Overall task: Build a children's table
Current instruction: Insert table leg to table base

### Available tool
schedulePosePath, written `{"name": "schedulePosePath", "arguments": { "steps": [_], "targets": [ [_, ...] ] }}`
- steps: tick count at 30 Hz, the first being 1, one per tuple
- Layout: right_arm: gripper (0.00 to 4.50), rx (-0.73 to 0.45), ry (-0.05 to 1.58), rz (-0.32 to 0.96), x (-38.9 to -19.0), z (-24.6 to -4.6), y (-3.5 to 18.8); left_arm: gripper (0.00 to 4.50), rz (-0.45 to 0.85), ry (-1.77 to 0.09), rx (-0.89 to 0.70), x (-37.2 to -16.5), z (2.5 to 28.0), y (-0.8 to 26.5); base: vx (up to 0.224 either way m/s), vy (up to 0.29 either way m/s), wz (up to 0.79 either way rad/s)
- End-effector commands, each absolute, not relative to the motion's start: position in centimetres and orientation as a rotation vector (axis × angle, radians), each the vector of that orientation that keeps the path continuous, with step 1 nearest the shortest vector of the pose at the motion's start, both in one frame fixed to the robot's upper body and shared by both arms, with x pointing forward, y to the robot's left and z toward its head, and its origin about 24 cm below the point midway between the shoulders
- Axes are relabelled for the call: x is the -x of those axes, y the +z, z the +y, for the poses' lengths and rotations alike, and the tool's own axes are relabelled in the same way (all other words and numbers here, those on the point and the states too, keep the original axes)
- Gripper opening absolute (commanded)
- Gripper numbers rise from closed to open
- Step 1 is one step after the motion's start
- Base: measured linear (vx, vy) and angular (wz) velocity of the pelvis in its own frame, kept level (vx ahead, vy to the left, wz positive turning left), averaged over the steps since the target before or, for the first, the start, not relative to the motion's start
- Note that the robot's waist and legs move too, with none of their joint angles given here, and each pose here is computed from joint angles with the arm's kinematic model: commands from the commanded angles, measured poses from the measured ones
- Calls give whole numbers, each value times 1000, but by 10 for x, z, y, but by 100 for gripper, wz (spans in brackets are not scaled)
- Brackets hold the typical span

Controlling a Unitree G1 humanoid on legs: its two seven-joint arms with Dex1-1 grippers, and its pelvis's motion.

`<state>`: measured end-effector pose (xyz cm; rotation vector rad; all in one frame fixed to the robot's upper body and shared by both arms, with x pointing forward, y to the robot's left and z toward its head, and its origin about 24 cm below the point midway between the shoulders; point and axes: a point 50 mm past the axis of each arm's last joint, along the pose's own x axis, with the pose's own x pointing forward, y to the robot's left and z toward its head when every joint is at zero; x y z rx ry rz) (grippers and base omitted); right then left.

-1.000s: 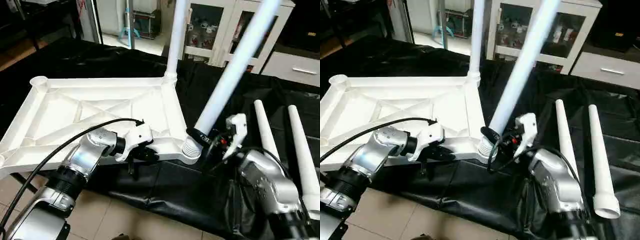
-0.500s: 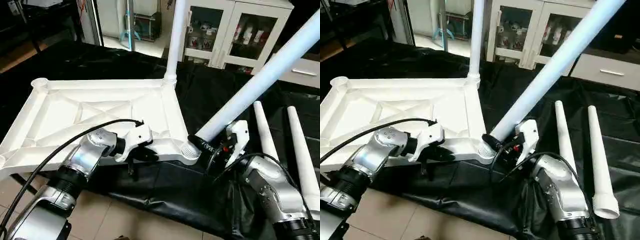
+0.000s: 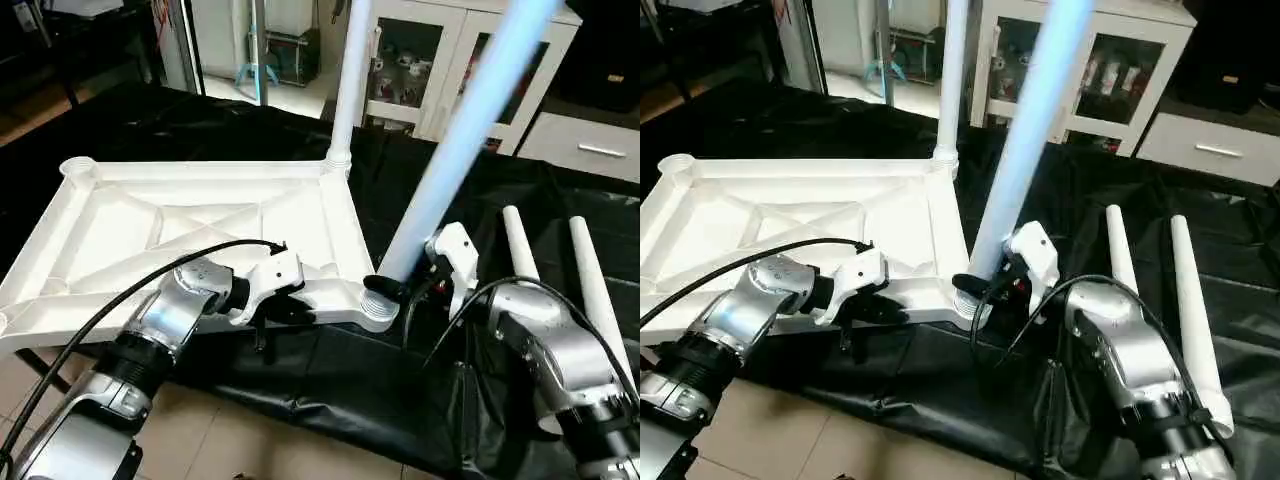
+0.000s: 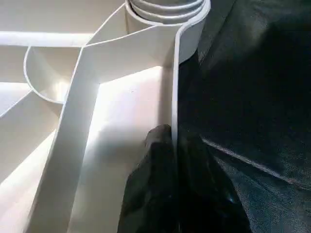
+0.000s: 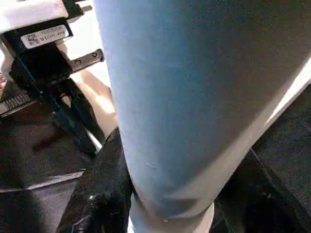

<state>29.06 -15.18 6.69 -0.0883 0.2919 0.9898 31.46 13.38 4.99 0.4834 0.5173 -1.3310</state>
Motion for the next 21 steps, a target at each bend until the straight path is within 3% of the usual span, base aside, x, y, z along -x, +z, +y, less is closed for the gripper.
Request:
{"name": "schedulePosePath", "arguments": {
  "steps": [1, 14, 21],
  "targets": [
    [186, 65, 975, 625, -269, -163, 13, 0, 494, -1266, -467, -320, 142, 55, 0, 0, 0],
    [186, 5, 830, 726, -272, -172, -9, 0, 504, -1274, -472, -318, 143, 54, 0, 0, 0],
    [186, 28, 825, 687, -273, -164, -14, 0, 500, -1286, -480, -317, 141, 54, 0, 0, 0]
  ]
}}
